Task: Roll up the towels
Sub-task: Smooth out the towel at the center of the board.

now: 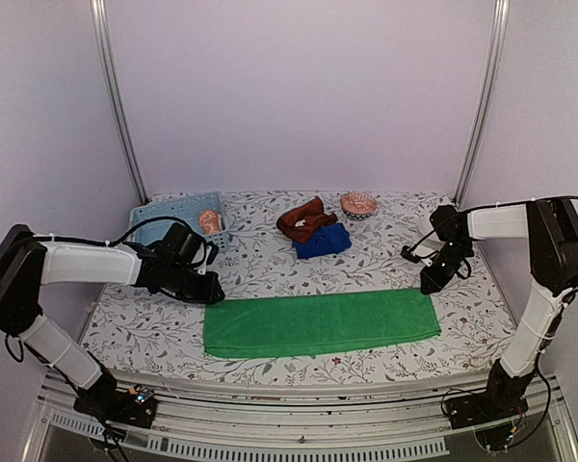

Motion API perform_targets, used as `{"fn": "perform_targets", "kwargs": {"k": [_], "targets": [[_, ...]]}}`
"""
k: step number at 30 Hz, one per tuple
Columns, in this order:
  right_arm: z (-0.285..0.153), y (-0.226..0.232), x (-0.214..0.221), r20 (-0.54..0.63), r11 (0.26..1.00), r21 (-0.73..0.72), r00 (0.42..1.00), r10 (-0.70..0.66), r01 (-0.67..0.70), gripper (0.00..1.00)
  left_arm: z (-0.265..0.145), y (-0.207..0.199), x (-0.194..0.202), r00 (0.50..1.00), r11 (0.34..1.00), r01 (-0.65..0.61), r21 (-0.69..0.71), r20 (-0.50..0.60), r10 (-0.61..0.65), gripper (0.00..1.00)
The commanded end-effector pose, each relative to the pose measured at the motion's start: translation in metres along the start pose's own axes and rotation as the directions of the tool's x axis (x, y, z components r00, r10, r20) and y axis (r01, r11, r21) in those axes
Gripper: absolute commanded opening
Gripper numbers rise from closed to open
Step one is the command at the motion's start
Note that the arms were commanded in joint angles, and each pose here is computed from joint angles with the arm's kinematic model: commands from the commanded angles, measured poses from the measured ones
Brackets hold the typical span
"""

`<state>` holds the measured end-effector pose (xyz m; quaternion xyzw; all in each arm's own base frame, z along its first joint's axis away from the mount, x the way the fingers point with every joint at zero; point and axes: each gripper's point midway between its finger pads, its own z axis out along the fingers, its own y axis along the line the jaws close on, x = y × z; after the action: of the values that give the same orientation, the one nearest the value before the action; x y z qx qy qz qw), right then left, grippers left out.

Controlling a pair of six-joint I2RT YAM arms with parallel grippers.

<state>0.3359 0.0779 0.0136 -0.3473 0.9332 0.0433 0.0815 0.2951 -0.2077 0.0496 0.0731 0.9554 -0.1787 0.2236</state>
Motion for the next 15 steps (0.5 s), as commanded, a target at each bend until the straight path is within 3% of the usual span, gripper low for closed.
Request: {"fn": "perform_targets", "kwargs": {"k": [1, 5, 10, 15], "targets": [[0.01, -0.042, 0.006, -0.084, 0.98, 0.201, 0.996, 0.028, -0.011, 0.12, 0.002, -0.014, 0.0, 0.999, 0.997, -0.054, 0.057, 0.001, 0.054, 0.21], [-0.015, -0.049, -0.016, -0.014, 0.974, 0.222, 0.999, 0.045, -0.04, 0.14, -0.003, -0.032, 0.0, 0.991, 0.985, -0.136, 0.104, 0.029, 0.133, 0.26], [-0.061, -0.007, -0.04, 0.129, 1.0, 0.022, 0.992, -0.006, 0.004, 0.18, -0.005, -0.044, 0.013, 0.983, 0.974, -0.181, 0.135, 0.027, 0.179, 0.28], [-0.078, 0.048, -0.022, 0.185, 0.979, -0.18, 0.981, -0.059, 0.092, 0.18, 0.003, -0.05, 0.04, 0.979, 0.967, -0.19, 0.168, -0.045, 0.2, 0.22]]}}
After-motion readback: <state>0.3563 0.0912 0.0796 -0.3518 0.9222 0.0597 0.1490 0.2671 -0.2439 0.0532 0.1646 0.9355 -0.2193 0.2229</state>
